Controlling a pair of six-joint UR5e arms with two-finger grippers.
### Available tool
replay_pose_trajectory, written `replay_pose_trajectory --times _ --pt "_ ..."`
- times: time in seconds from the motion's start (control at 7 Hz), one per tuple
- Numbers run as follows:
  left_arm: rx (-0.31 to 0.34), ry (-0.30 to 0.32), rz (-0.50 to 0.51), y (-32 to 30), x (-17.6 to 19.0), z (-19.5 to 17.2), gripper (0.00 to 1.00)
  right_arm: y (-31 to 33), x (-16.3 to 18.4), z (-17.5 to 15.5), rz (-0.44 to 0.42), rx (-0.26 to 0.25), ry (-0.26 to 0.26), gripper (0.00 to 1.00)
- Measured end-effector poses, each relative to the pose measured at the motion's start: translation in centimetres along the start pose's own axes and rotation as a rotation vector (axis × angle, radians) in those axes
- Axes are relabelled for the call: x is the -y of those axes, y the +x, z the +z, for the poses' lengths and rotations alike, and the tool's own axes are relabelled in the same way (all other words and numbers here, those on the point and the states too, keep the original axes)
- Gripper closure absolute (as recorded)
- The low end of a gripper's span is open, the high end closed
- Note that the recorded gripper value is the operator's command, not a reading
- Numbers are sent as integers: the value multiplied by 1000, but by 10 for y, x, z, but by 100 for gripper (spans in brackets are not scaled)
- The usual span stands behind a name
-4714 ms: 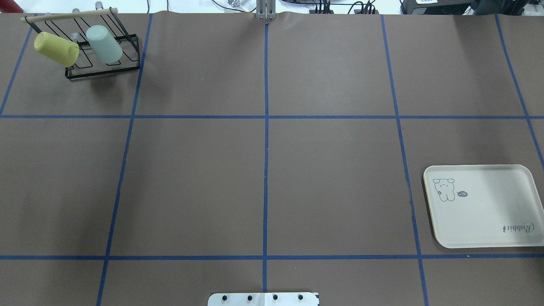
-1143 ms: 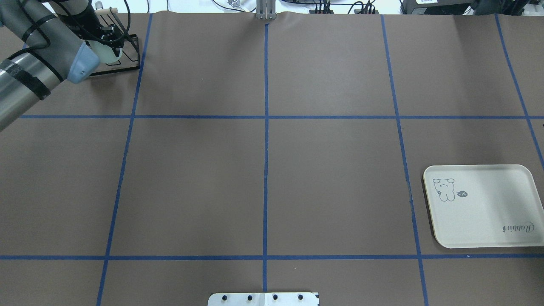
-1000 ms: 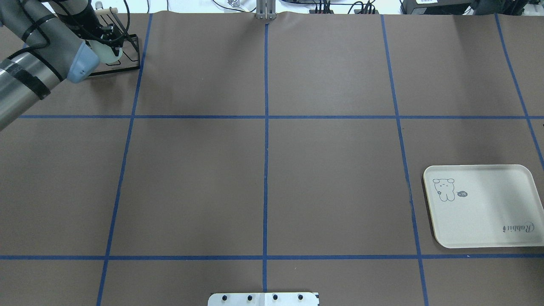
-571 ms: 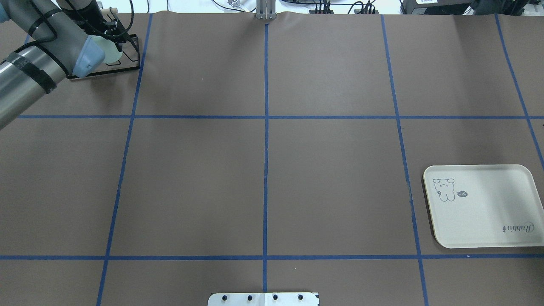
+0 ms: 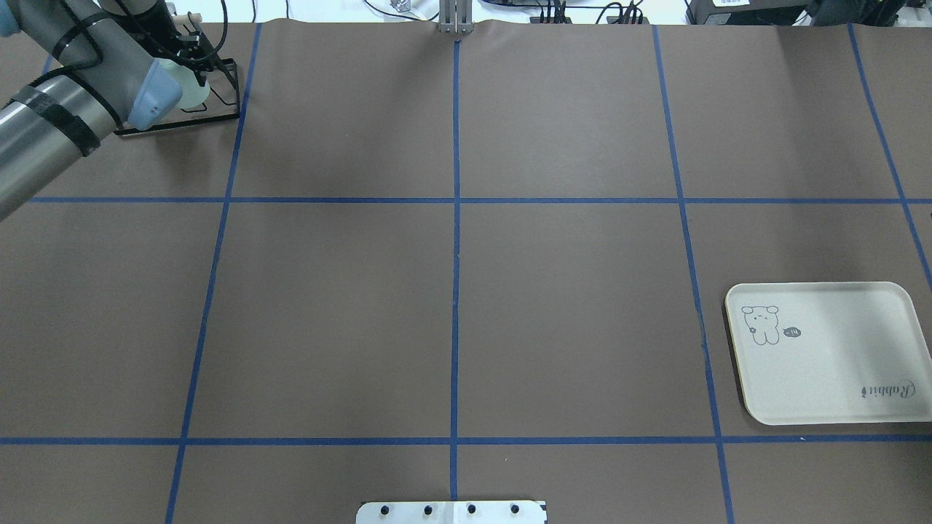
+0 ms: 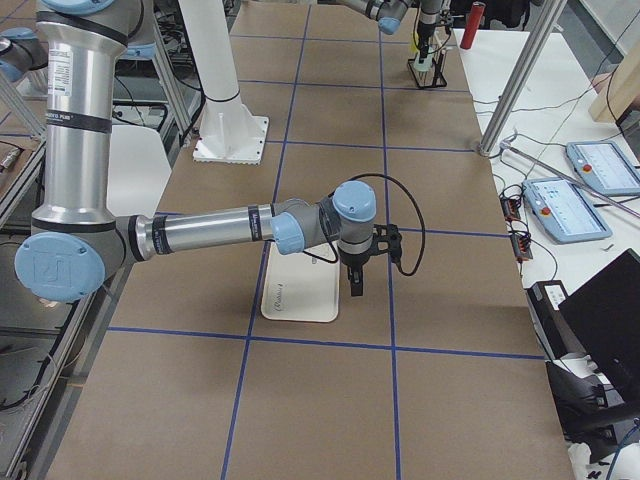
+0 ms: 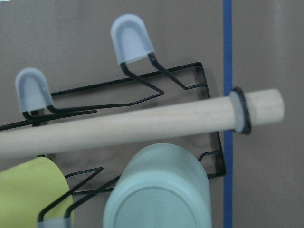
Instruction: Left arm grabs green cup and hands to right arm on tray
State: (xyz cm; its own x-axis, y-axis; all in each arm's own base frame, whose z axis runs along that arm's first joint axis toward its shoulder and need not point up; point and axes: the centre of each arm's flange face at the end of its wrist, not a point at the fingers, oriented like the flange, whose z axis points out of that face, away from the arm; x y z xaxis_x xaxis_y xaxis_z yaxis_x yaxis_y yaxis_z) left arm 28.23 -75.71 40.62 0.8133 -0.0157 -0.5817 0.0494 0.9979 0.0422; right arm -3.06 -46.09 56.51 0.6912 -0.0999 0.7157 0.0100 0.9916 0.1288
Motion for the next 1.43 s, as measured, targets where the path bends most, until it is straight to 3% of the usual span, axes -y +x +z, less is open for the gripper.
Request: replay_pose_trajectory --times 0.71,1.0,1.14,1.29,1.43 --pt "8 14 4 -4 11 -4 7 0 0 0 -1 -1 1 0" --pt "7 17 4 -4 13 -7 18 0 0 -1 -2 -1 2 0" --pt "6 19 5 -3 14 -9 39 -1 0 -1 -2 -1 2 0" --pt "5 22 4 -2 15 -11 92 -1 0 -1 -2 -1 2 0" --pt "4 25 3 -3 16 -13 100 -1 0 -1 -2 0 2 0"
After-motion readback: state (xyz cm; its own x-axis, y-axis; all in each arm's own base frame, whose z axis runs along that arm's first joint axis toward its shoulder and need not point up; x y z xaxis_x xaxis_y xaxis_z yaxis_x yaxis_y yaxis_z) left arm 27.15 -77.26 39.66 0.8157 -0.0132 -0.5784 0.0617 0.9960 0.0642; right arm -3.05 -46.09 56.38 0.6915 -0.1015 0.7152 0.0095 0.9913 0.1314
